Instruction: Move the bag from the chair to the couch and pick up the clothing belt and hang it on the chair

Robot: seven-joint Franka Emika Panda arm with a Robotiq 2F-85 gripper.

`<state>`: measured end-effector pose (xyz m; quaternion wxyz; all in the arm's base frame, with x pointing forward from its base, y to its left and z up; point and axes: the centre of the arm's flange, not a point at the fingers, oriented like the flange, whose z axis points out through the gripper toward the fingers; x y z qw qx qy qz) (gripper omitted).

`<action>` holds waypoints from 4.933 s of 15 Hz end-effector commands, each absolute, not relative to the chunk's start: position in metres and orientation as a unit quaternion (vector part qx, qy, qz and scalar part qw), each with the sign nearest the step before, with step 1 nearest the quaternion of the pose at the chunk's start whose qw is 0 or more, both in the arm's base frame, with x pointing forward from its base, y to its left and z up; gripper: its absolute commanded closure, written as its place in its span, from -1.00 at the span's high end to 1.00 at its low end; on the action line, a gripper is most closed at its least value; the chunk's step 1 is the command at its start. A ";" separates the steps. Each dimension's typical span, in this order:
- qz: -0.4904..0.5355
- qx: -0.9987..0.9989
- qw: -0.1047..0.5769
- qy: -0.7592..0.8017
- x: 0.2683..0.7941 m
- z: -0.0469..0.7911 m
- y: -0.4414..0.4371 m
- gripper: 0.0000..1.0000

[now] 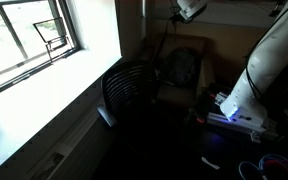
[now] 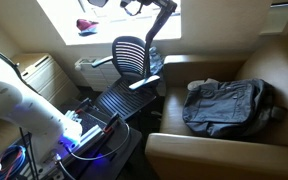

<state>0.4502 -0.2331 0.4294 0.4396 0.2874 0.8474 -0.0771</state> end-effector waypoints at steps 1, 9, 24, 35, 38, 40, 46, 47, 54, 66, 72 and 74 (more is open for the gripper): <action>-0.094 0.371 0.463 0.799 0.408 0.504 -0.264 -0.99; -0.118 0.412 0.510 0.746 0.409 0.481 -0.290 -0.99; 0.091 0.584 0.644 0.486 0.458 0.698 -0.258 -0.99; 0.063 0.578 0.707 0.403 0.374 0.742 -0.344 -0.97; 0.088 0.617 0.678 0.389 0.378 0.710 -0.342 -0.99; 0.135 0.655 0.637 0.384 0.395 0.664 -0.334 -0.99; 0.256 0.633 0.547 0.484 0.477 0.587 -0.208 -0.99; 0.265 0.611 0.546 0.508 0.488 0.586 -0.179 -0.99; 0.345 0.458 0.528 0.627 0.485 0.598 0.013 -0.99; 0.481 0.307 0.255 0.780 0.424 0.474 0.059 -0.99; 0.505 0.280 0.226 0.785 0.396 0.430 0.093 -0.99; 0.510 0.284 0.280 0.762 0.394 0.455 0.110 -0.99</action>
